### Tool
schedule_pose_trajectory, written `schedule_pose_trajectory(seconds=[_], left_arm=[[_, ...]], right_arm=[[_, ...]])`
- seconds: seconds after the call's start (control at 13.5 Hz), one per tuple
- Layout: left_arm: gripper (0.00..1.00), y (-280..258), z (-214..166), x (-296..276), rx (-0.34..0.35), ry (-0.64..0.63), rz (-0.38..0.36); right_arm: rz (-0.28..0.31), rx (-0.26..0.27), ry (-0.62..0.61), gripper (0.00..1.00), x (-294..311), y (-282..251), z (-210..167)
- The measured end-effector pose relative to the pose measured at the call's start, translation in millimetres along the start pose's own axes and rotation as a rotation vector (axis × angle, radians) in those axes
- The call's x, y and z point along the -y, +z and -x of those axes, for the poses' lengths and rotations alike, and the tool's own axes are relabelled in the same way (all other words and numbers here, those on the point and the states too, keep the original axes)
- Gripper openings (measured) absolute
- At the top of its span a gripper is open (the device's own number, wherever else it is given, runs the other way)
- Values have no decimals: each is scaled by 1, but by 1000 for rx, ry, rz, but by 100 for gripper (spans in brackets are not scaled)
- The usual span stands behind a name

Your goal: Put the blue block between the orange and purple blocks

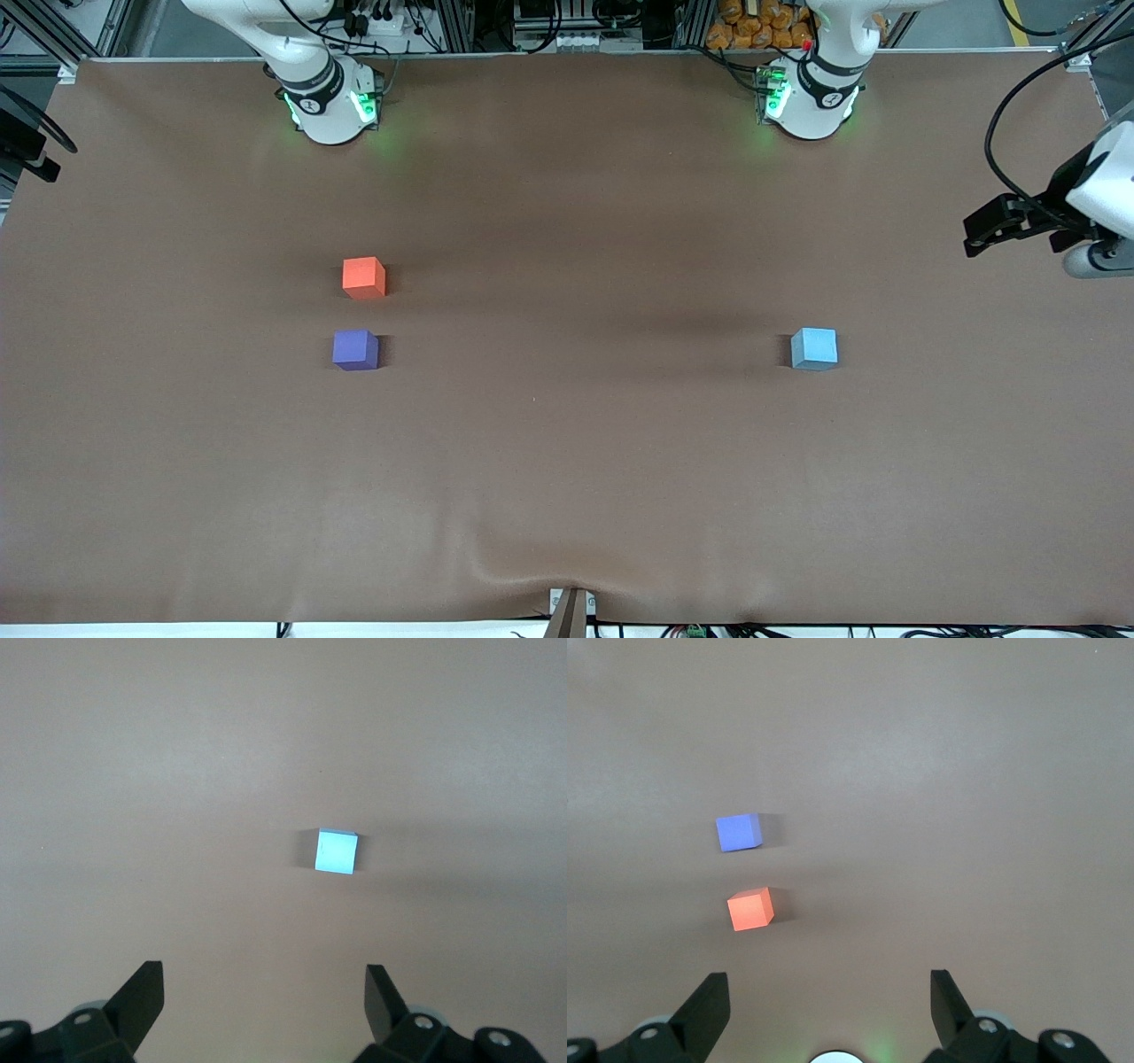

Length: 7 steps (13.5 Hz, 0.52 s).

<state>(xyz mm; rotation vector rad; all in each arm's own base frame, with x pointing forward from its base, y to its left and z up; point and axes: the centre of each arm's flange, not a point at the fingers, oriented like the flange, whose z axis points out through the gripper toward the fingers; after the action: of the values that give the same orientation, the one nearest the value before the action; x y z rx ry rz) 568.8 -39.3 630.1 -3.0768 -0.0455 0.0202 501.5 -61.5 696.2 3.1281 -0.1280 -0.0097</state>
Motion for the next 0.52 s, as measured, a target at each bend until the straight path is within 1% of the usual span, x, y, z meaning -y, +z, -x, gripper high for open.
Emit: schedule_pose_trajectory(seconds=[0.22,0.52], left_arm=[[100,0,0,-3,0,5,1],[100,0,0,-4,1,6,1]], right_arm=[[-9,-10,1,100,1,-1,-1],[-12,-10,0,100,2,0,-2]])
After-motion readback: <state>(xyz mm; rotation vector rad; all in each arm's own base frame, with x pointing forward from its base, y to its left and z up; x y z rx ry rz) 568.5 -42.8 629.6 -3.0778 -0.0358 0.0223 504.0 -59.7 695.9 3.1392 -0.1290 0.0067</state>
